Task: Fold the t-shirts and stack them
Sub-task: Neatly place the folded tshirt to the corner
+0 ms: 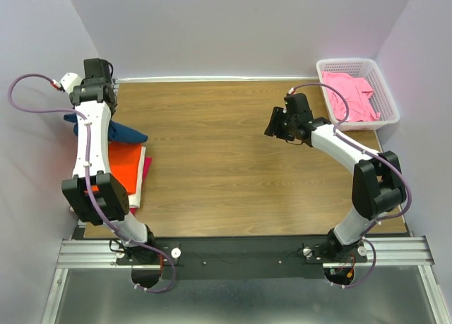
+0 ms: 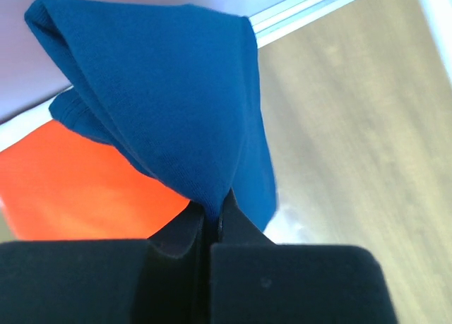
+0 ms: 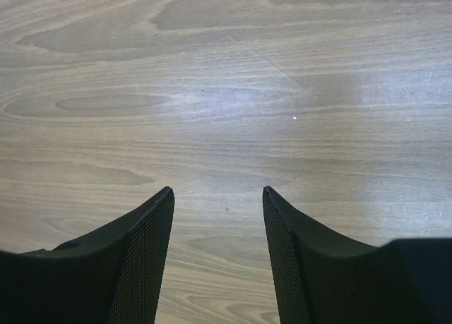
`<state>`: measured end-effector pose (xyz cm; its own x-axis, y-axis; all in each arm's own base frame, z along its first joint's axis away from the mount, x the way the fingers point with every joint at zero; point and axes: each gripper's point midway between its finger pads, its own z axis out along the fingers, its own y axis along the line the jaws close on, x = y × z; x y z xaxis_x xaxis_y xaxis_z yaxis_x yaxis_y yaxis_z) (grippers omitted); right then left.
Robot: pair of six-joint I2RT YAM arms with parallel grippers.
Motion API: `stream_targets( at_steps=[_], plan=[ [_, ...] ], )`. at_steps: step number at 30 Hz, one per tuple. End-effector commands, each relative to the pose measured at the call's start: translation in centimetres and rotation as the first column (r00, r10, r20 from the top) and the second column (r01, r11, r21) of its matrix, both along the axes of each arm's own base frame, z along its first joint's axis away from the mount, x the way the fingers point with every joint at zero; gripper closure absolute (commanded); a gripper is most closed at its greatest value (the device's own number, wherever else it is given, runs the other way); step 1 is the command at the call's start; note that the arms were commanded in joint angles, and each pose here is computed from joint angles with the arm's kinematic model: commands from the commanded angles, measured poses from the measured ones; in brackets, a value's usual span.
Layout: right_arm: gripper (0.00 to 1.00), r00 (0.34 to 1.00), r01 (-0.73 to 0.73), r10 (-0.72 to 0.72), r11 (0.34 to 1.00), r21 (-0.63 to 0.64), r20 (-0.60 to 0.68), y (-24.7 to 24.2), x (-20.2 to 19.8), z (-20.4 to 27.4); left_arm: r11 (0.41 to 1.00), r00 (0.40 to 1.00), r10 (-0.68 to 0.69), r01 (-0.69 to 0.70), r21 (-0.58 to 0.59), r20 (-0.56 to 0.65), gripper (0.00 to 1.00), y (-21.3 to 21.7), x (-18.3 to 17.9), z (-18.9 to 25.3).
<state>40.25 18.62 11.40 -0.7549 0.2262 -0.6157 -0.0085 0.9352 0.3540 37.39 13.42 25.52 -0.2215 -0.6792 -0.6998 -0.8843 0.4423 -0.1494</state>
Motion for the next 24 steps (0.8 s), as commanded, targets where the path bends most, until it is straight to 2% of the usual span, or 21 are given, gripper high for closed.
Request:
stream_targets(
  at_steps=[1, 13, 14, 15, 17, 18, 19, 21, 22, 24],
  plan=[
    [0.4, 1.0, -0.028, 0.028, 1.0, 0.008, 0.015, 0.6, -0.5, 1.7, 0.996, 0.998, 0.056, -0.058, 0.065, 0.029, 1.0, 1.2, -3.2, 1.8],
    [0.4, 0.997, -0.078, 0.078, 0.997, -0.008, -0.019, 2.1, -1.7, 0.6, 0.979, 0.981, 0.187, -0.181, 0.092, -0.059, 1.0, 2.4, -12.2, -4.2],
    [0.4, 0.996, -0.083, 0.083, 0.997, -0.01, -0.019, 2.2, -1.8, 0.6, 0.978, 0.979, 0.194, -0.187, 0.093, -0.067, 0.96, 2.5, -12.7, -4.7],
    [0.4, 0.996, -0.088, 0.088, 0.996, -0.012, -0.019, 2.3, -1.9, 0.5, 0.976, 0.976, 0.205, -0.198, 0.089, -0.076, 0.86, 2.5, -13.3, -5.2],
    [0.4, 0.996, -0.088, 0.088, 0.996, -0.016, -0.026, 2.3, -2.1, 0.2, 0.983, 0.981, 0.174, -0.167, 0.082, -0.088, 0.54, 2.0, -14.1, -6.4],
    [0.4, 0.995, -0.091, 0.09, 0.996, -0.016, -0.029, 2.4, -2.2, 0.1, 0.986, 0.985, 0.155, -0.149, 0.081, -0.072, 0.3, 1.9, -14.0, -6.5],
    [0.4, 0.995, -0.094, 0.094, 0.995, -0.017, -0.032, 2.4, -2.3, -0.1, 0.989, 0.991, 0.132, -0.129, 0.074, -0.03, 0.22, 1.6, -13.9, -6.3],
    [0.4, 0.995, -0.096, 0.095, 0.995, -0.02, -0.038, 2.5, -2.4, -0.3, 0.994, 0.997, 0.081, -0.08, 0.076, 0.0, 0.15, 1.1, -13.6, -5.7],
    [0.4, 0.995, -0.097, 0.097, 0.995, -0.02, -0.038, 2.6, -2.4, -0.3, 0.995, 0.998, 0.051, -0.053, 0.079, 0.026, 0.07, 1.0, -13.3, -5.1],
    [0.4, 0.994, -0.101, 0.1, 0.995, -0.02, -0.043, 2.7, -2.5, -0.5, 0.996, 0.993, -0.018, 0.008, 0.084, 0.114, 0.03, 0.4, -12.1, -3.2]
  ],
)
